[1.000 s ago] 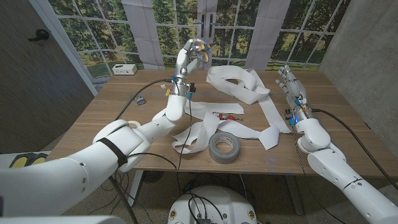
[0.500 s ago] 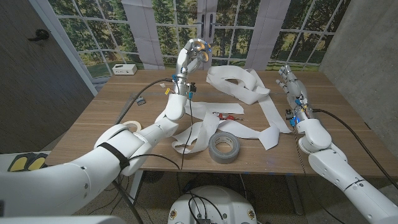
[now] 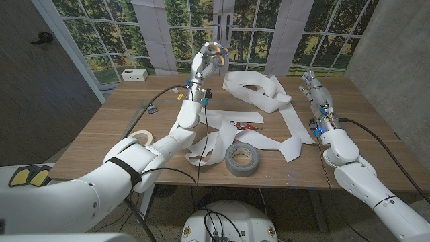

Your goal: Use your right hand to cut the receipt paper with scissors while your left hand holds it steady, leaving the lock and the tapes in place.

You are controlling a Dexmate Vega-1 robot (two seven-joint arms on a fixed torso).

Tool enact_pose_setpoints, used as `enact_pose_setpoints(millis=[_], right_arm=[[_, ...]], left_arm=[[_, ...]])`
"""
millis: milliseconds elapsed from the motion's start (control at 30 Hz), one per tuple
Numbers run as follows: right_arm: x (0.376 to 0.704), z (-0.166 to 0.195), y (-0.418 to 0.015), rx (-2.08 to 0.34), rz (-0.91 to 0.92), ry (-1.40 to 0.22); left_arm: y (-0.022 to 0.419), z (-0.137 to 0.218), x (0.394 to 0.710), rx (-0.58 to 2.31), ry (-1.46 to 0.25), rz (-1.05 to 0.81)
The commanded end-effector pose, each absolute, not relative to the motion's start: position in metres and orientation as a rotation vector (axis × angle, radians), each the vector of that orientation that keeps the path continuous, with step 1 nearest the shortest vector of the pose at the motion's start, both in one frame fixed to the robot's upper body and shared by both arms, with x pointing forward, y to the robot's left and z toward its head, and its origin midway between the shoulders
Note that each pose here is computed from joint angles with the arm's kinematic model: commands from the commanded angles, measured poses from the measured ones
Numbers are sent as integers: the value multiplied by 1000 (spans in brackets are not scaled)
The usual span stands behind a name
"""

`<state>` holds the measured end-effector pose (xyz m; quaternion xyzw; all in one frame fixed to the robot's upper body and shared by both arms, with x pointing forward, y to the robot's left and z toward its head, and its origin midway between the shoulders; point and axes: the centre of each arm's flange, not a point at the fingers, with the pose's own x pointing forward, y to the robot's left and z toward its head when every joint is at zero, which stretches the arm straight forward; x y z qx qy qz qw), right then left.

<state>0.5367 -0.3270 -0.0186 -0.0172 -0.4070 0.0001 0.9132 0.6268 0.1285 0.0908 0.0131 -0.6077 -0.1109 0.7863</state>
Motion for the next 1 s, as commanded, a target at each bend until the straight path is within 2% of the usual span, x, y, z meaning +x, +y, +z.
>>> enact_pose_setpoints(millis=[33, 1000], right_arm=[[535, -22, -325, -25, -5, -838], [533, -24, -328, -30, -8, -840]], left_arm=[[129, 93, 628, 22, -1299, -284], [123, 95, 627, 25, -1307, -317]])
